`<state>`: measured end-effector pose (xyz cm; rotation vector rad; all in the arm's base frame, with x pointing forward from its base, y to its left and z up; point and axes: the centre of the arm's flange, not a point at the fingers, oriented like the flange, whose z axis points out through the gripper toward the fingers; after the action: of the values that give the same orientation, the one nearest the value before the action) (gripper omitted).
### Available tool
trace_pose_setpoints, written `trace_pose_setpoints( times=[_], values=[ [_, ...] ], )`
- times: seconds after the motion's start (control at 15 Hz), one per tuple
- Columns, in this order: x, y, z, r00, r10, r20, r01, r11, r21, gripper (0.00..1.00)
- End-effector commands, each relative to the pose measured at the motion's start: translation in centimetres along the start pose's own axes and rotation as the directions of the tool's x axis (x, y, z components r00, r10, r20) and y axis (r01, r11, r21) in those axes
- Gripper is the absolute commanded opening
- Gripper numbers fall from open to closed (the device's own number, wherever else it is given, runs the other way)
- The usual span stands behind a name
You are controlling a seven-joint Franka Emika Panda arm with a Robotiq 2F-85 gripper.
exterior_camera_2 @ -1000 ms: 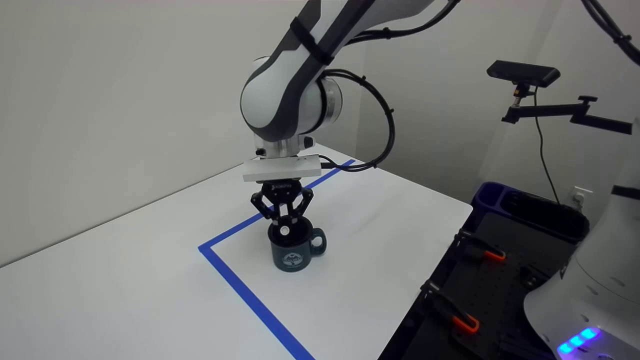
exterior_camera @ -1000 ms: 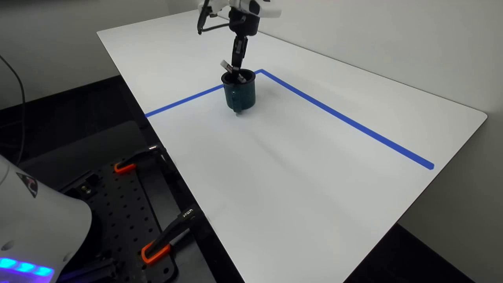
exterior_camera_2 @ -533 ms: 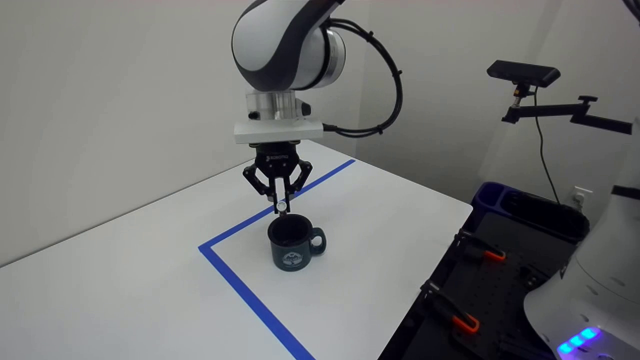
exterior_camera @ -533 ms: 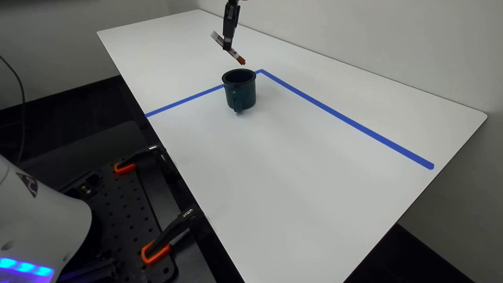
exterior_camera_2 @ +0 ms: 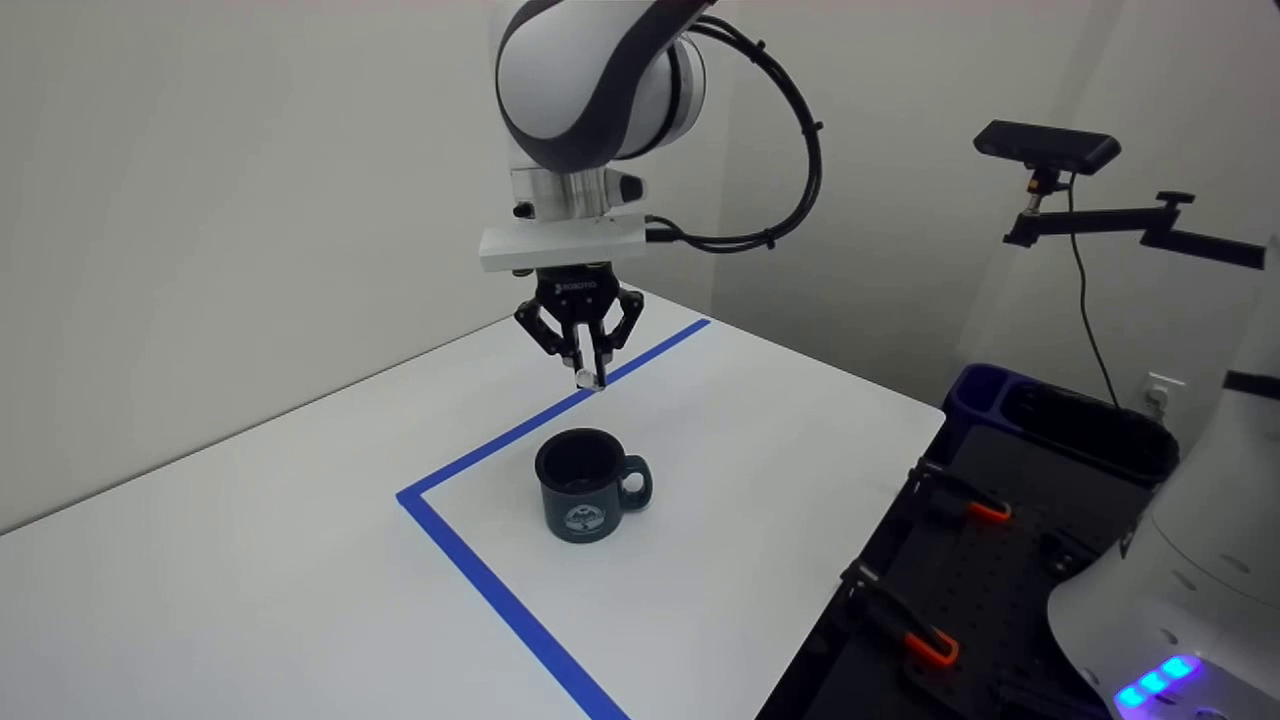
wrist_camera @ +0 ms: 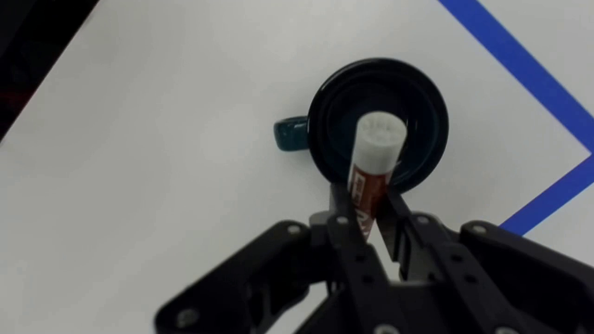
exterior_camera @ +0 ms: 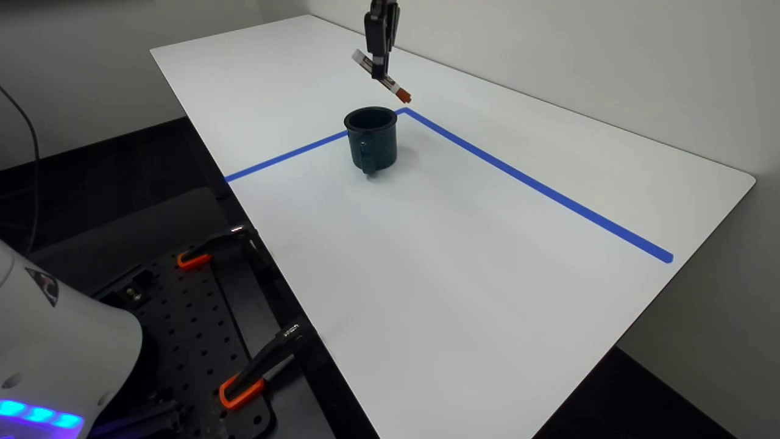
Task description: Take the marker out of the cup
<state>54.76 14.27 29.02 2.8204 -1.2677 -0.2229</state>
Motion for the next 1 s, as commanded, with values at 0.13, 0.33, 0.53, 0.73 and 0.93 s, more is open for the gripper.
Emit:
trace_pose_setpoints(
  times=[0.13,0.33,0.53,0.73,0.93],
  values=[
    [5.0,1.0,3.7,0.965,0.237,-0.113,-0.237,0.971,0.009,0.05],
    [7.1,1.9,6.5,0.93,0.332,-0.158,-0.337,0.941,-0.006,0.05],
    [8.3,2.5,9.4,0.893,0.416,-0.17,-0.427,0.904,-0.031,0.05],
    [8.1,2.1,12.3,0.867,0.481,-0.131,-0.49,0.87,-0.055,0.05],
    [7.5,1.4,14.3,0.84,0.527,-0.132,-0.535,0.844,-0.032,0.05]
  ],
)
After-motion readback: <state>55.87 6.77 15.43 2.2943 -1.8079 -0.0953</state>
